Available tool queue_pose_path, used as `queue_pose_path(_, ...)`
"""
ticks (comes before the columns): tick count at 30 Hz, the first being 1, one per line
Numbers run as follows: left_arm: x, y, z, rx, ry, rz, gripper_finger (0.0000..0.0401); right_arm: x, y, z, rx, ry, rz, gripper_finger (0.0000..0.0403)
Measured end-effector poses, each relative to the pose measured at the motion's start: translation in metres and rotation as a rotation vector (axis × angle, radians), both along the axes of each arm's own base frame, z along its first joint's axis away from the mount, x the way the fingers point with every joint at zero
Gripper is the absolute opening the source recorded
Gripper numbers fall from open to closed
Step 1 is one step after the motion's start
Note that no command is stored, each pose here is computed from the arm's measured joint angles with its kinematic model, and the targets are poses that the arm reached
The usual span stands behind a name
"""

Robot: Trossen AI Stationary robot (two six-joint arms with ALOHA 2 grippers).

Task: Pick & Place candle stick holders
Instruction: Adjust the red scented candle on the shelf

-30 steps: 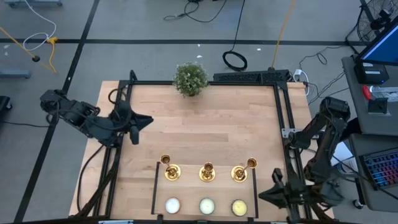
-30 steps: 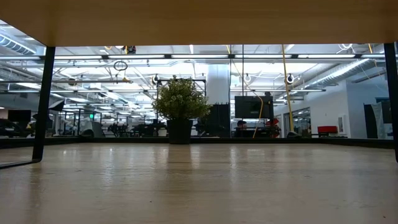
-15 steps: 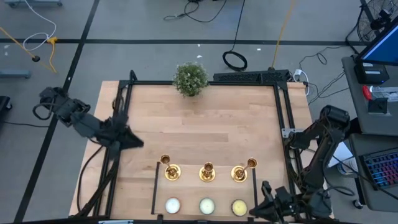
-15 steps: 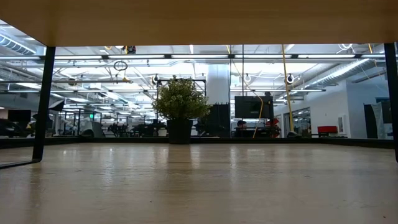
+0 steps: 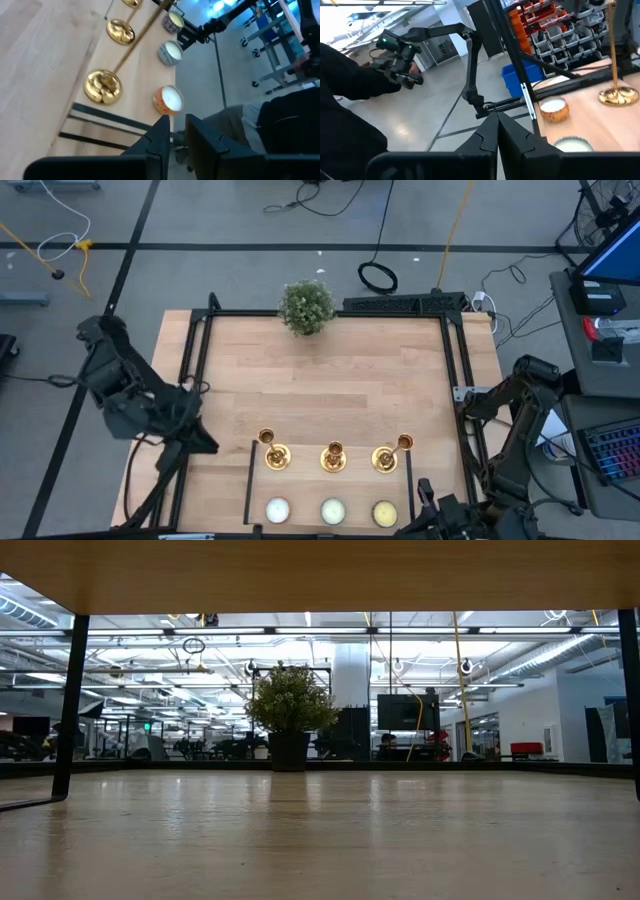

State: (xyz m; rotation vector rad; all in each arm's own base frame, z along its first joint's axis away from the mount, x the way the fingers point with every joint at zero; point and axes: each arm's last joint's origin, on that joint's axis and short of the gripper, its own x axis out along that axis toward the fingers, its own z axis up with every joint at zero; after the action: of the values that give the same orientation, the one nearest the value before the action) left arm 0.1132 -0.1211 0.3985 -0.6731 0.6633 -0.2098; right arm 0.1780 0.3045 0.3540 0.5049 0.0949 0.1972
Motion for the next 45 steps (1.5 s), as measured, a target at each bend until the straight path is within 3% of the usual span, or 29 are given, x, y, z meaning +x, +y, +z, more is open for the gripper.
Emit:
queue_pose_path(5,-0.008,-0.007,0.0,-0.009,-0.02,0.027,0.0065,0.013,-0.002,0.01,-0.011,0.013,0.0,0.0)
queue_pose_path(14,-0.018,-0.013,0.002,-0.018,-0.065,0.085,0.0065,0.05,0.007,0.006,-0.089,0.185,0.164,0.0)
queue_pose_path(23,-0.023,-0.015,0.002,0.001,-0.104,0.109,0.0065,0.075,0.001,0.016,-0.138,0.482,0.288,0.0)
queue_pose_path(29,-0.025,-0.016,0.002,0.016,-0.122,0.123,0.0065,0.083,-0.014,0.005,-0.109,0.684,0.26,0.0)
queue_pose_path(37,-0.025,-0.025,-0.002,0.015,-0.104,0.111,0.0065,0.103,-0.008,-0.012,-0.1,0.674,0.24,0.0)
queue_pose_path(45,-0.025,-0.036,-0.006,0.024,-0.088,0.103,0.0065,0.104,-0.009,-0.016,-0.133,0.686,0.202,0.0)
